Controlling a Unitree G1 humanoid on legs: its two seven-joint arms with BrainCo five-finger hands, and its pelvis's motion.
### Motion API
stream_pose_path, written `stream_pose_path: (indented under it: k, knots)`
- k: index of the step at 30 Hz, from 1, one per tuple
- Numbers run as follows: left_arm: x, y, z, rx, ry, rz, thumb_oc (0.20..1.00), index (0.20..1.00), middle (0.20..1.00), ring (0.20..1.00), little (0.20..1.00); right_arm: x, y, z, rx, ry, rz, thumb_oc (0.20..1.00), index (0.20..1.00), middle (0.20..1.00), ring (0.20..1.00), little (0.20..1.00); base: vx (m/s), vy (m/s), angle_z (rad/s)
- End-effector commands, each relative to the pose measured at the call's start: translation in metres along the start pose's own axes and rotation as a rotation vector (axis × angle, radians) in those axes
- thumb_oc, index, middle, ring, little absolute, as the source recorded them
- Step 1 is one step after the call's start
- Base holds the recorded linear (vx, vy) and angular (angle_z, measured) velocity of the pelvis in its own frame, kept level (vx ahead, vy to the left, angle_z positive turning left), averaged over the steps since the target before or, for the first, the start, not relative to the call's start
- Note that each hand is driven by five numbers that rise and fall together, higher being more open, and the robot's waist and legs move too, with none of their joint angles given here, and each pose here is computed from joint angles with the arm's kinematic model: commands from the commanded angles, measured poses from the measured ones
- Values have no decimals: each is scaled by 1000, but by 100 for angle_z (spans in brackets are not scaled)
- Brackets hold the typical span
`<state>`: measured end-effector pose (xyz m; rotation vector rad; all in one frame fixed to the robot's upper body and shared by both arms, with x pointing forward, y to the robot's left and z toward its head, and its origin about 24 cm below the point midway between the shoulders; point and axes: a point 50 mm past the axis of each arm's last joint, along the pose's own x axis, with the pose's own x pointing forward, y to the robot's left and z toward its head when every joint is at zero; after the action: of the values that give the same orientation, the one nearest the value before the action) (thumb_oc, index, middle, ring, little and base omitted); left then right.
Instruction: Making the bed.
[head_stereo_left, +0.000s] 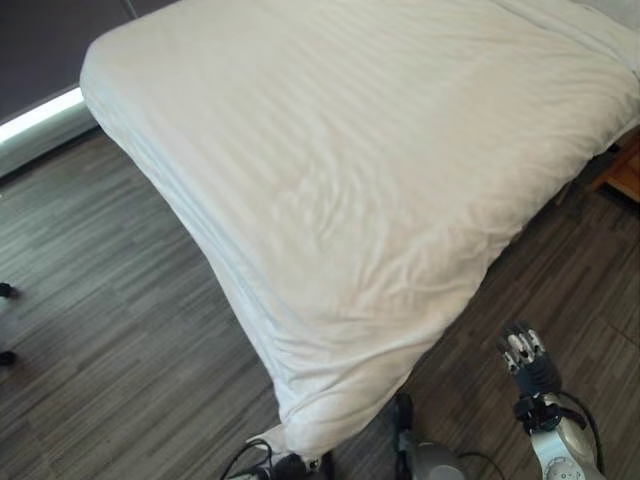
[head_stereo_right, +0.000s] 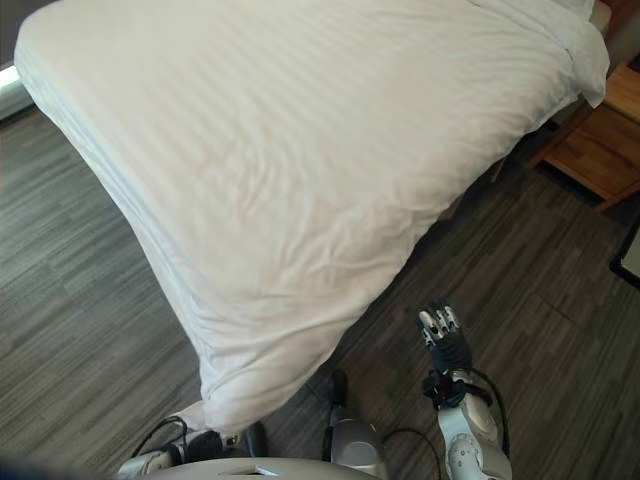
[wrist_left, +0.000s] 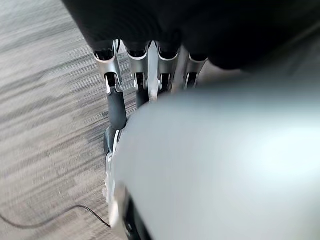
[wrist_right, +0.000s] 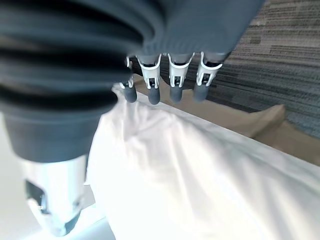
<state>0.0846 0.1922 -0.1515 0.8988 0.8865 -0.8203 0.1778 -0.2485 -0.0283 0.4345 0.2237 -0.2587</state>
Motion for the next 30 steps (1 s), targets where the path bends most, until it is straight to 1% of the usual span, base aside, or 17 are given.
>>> stream_pose_path:
  k: [1, 8, 10, 12, 13, 15, 16, 18, 19, 21, 22, 23, 24, 25, 26, 28, 30]
  knots:
    - [-49, -130, -59, 20, 311, -453, 1000, 1000, 1000, 1000, 1000, 5, -2, 28, -26, -124, 2, 1000, 1000, 1000, 1000, 1000, 9, -2, 22]
    - [-73, -76, -122, 123, 551, -400, 1000, 1000, 1000, 1000, 1000, 22, 13, 39, -96, -130, 71, 1000, 1000, 1000, 1000, 1000, 3, 10, 6]
    - [-68, -20, -131, 60, 601, -245, 1000, 1000, 1000, 1000, 1000, 31, 17, 34, -135, -80, 90, 1000, 1000, 1000, 1000, 1000, 17, 34, -3]
    - [-85, 15, -149, -10, 649, -139, 1000, 1000, 1000, 1000, 1000, 34, 17, 34, -153, -66, 95, 1000, 1000, 1000, 1000, 1000, 12, 11, -2]
    - [-85, 16, -149, -12, 650, -137, 1000, 1000, 1000, 1000, 1000, 34, 18, 34, -152, -67, 96, 1000, 1000, 1000, 1000, 1000, -2, 9, 3]
    - [-105, 67, -161, -168, 636, 78, 1000, 1000, 1000, 1000, 1000, 36, 20, 31, -149, -54, 111, 1000, 1000, 1000, 1000, 1000, 0, 0, 0]
    - [-135, 134, -154, -402, 447, 380, 1000, 1000, 1000, 1000, 1000, 34, 16, 29, -125, -49, 98, 1000, 1000, 1000, 1000, 1000, 0, 0, 0]
    - [-155, 155, -148, -430, 347, 449, 1000, 1000, 1000, 1000, 1000, 32, 15, 28, -121, -47, 93, 1000, 1000, 1000, 1000, 1000, -6, 1, 7]
    - [-182, 179, -117, -586, 16, 528, 1000, 1000, 1000, 1000, 1000, 29, 13, 28, -114, -52, 97, 1000, 1000, 1000, 1000, 1000, -20, 4, 16]
    - [-204, 191, -86, -784, -361, 621, 1000, 1000, 1000, 1000, 1000, 24, 14, 33, -130, -82, 125, 1000, 1000, 1000, 1000, 1000, -22, 12, 15]
    - [-204, 191, -86, -785, -360, 622, 1000, 1000, 1000, 1000, 1000, 24, 15, 33, -130, -82, 126, 1000, 1000, 1000, 1000, 1000, -29, 28, 16]
    - [-205, 197, -76, -993, -643, 834, 1000, 1000, 1000, 1000, 1000, 20, 14, 39, -144, -122, 139, 1000, 1000, 1000, 1000, 1000, -24, 20, 17]
    - [-205, 197, -76, -995, -643, 835, 1000, 1000, 1000, 1000, 1000, 20, 15, 39, -145, -122, 141, 1000, 1000, 1000, 1000, 1000, -31, 40, 19]
    - [-201, 205, -58, -1107, -831, 1115, 1000, 1000, 1000, 1000, 1000, 18, 13, 40, -140, -144, 129, 1000, 1000, 1000, 1000, 1000, -58, 37, 17]
    - [-199, 209, -44, -1201, -945, 1253, 1000, 1000, 1000, 1000, 1000, 22, 21, 39, -134, -150, 148, 1000, 1000, 1000, 1000, 1000, -79, 56, 18]
    - [-187, 210, -15, -1360, -1136, 1278, 1000, 1000, 1000, 1000, 1000, 24, 32, 36, -148, -133, 188, 1000, 1000, 1000, 1000, 1000, -73, 44, 0]
    - [-170, 208, 11, -1429, -1190, 1221, 1000, 1000, 1000, 1000, 1000, 22, 49, 33, -173, -100, 296, 1000, 1000, 1000, 1000, 1000, -34, 43, -29]
